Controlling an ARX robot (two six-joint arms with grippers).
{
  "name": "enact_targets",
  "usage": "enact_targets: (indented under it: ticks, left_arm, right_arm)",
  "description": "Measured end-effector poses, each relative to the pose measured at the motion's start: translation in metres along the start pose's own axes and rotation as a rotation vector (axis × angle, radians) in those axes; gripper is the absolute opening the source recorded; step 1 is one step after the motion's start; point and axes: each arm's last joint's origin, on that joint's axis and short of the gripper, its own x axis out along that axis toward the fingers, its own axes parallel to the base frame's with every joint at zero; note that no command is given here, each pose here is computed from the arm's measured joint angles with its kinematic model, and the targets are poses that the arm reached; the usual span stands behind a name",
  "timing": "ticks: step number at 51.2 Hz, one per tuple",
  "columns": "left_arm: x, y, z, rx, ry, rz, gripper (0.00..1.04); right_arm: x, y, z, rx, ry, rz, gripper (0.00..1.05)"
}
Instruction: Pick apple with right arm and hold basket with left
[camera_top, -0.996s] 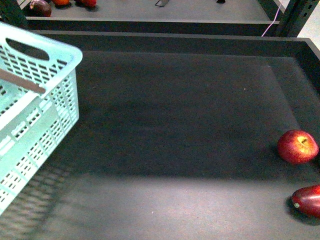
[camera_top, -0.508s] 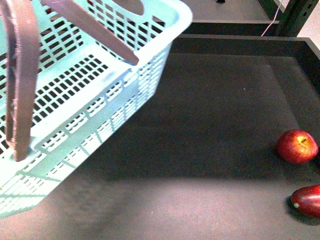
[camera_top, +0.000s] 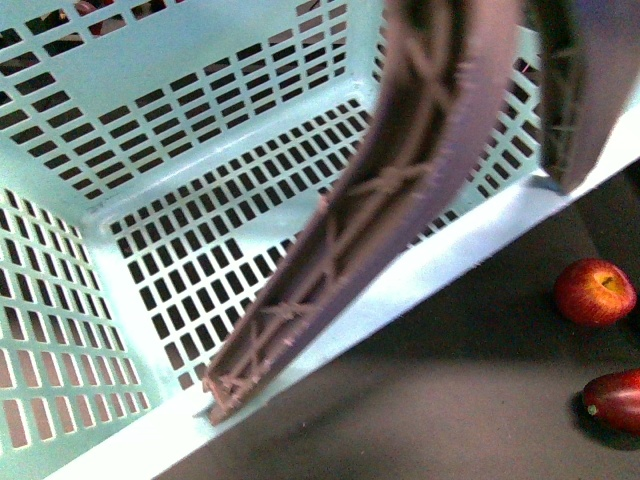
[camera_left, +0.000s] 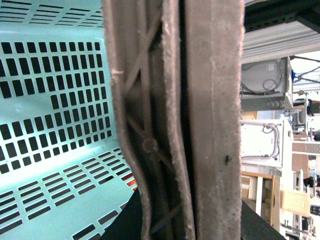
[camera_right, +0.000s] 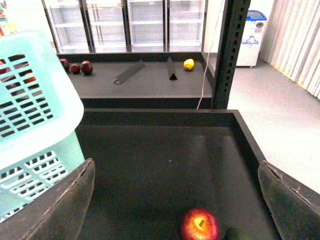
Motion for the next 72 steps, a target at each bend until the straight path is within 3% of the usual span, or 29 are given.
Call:
enact_targets:
  ticks: [13,47,52,55,72]
  left_arm:
    - [0.005,-0.009,-0.014,0.029,0.034,-0.021,0.17]
    - [0.005,-0.010,-0.015,0.035,0.032,-0.024,0.17]
    - [0.005,-0.010,-0.015,0.035,0.031,-0.025,0.17]
    - [0.005,-0.010,-0.016,0.039,0.033,-0.027,0.17]
    - [0.005,-0.011,-0.016,0.038,0.033,-0.028,0.17]
  right_arm:
    - [0.000,0.000,0.000,0.000,0.000,0.000,0.96]
    - [0.000,0.000,0.000,0.001,0.005,-0.006,0.96]
    - [0.002,-0.003,-0.003,0.074,0.408,-0.252,0.96]
    - [0.004,-0.006,-0.012,0.073,0.553,-0.321,0.96]
    - [0.049,-0.031,-0.038,0.071,0.660,-0.301,0.96]
